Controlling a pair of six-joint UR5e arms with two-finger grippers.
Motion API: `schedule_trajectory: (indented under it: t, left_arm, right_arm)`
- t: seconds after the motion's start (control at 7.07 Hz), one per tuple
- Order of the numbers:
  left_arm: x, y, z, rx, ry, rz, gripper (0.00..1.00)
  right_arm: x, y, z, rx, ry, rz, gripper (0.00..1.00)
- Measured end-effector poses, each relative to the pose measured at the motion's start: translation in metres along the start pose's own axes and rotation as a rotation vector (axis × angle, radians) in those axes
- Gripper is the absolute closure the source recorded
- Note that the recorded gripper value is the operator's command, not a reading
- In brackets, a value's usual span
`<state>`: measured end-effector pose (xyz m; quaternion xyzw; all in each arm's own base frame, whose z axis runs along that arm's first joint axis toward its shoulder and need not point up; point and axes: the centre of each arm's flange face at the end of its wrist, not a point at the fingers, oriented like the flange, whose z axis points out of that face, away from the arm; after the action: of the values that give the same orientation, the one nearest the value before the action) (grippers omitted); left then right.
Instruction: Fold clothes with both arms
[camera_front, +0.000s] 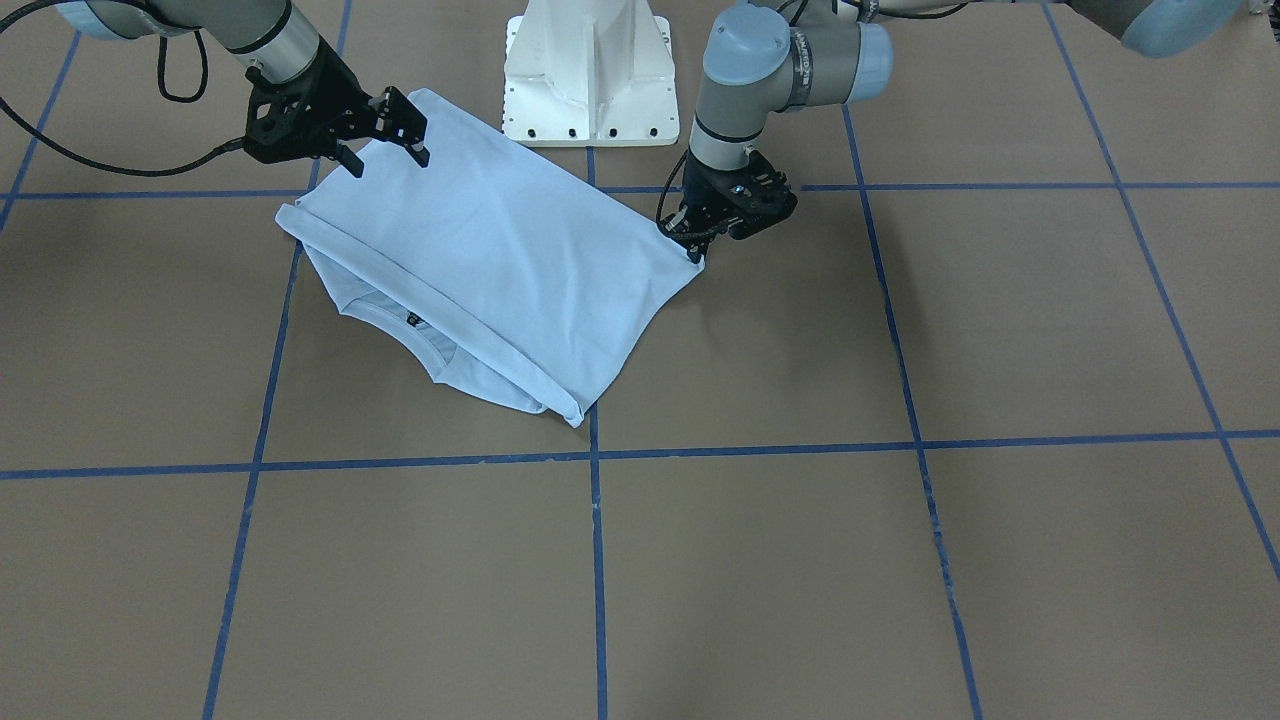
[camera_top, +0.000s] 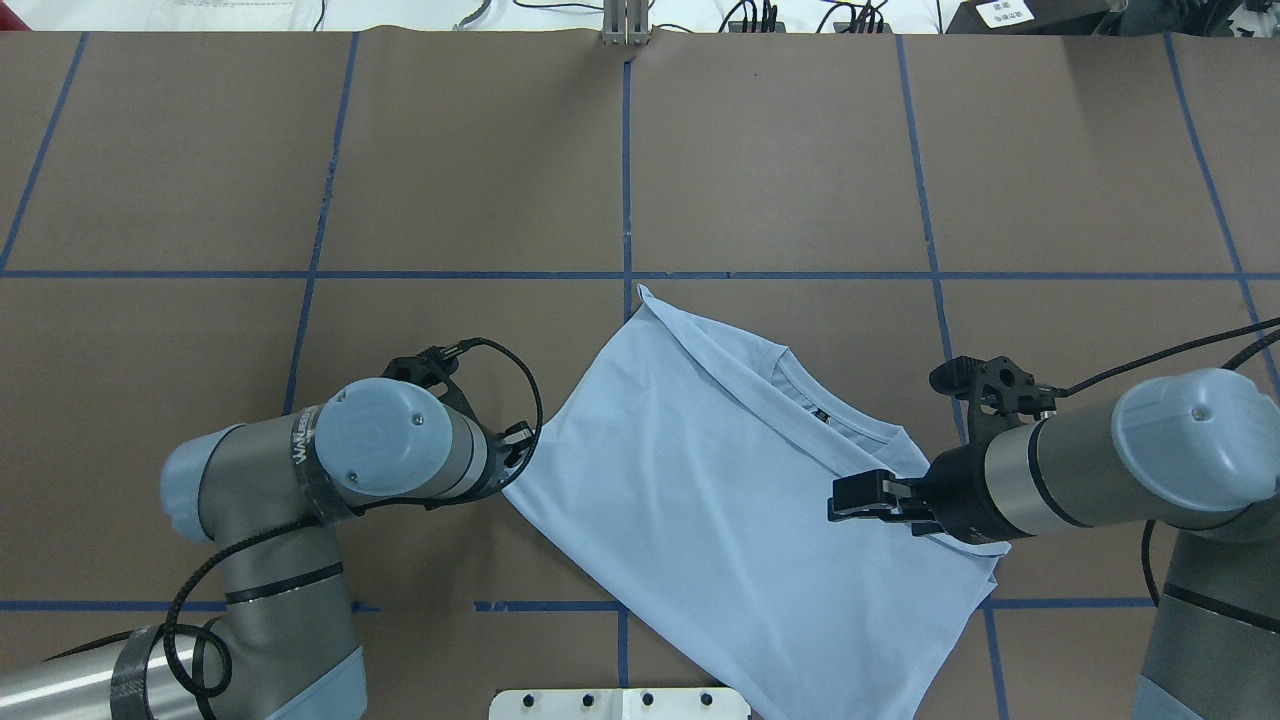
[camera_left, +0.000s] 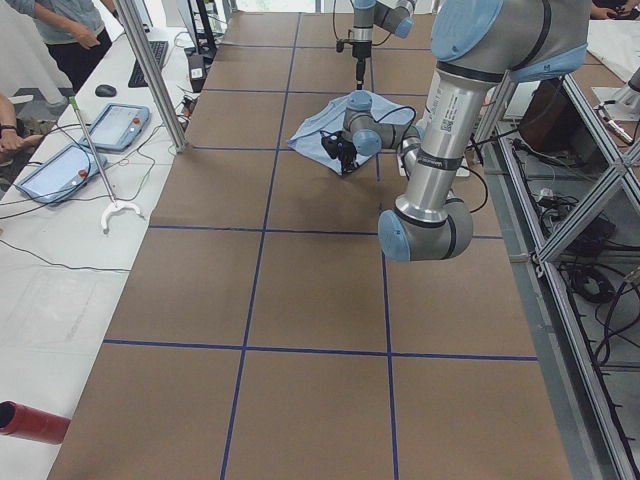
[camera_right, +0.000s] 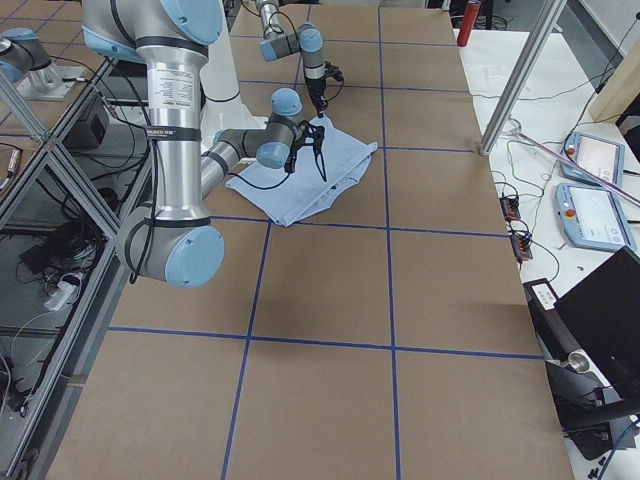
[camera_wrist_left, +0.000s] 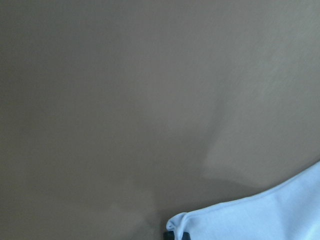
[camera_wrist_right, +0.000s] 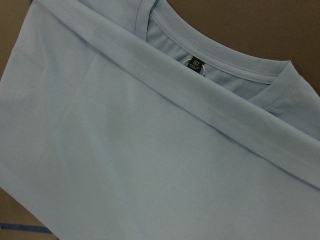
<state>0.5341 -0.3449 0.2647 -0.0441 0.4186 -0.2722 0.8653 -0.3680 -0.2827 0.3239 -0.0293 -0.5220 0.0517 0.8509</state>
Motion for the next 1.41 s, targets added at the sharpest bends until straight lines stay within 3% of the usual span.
schedule_trajectory:
  t: [0.28,0.99,1.41]
  left_arm:
    - [0.012,-0.044,-0.010,0.059,0.004,0.036,1.00]
    - [0.071,-0.184,0.014,0.229,0.036,0.130,1.00]
    - [0.119,-0.239,0.033,0.285,0.129,0.248,1.00]
  right_arm:
    - [0.001,-0.005,-0.003,0.012,-0.002,0.006,0.00]
    - [0.005,-0.018,-0.008,0.049,0.002,0.022,0.00]
    - [0.010,-0.027,-0.007,0.079,0.014,0.034,0.00]
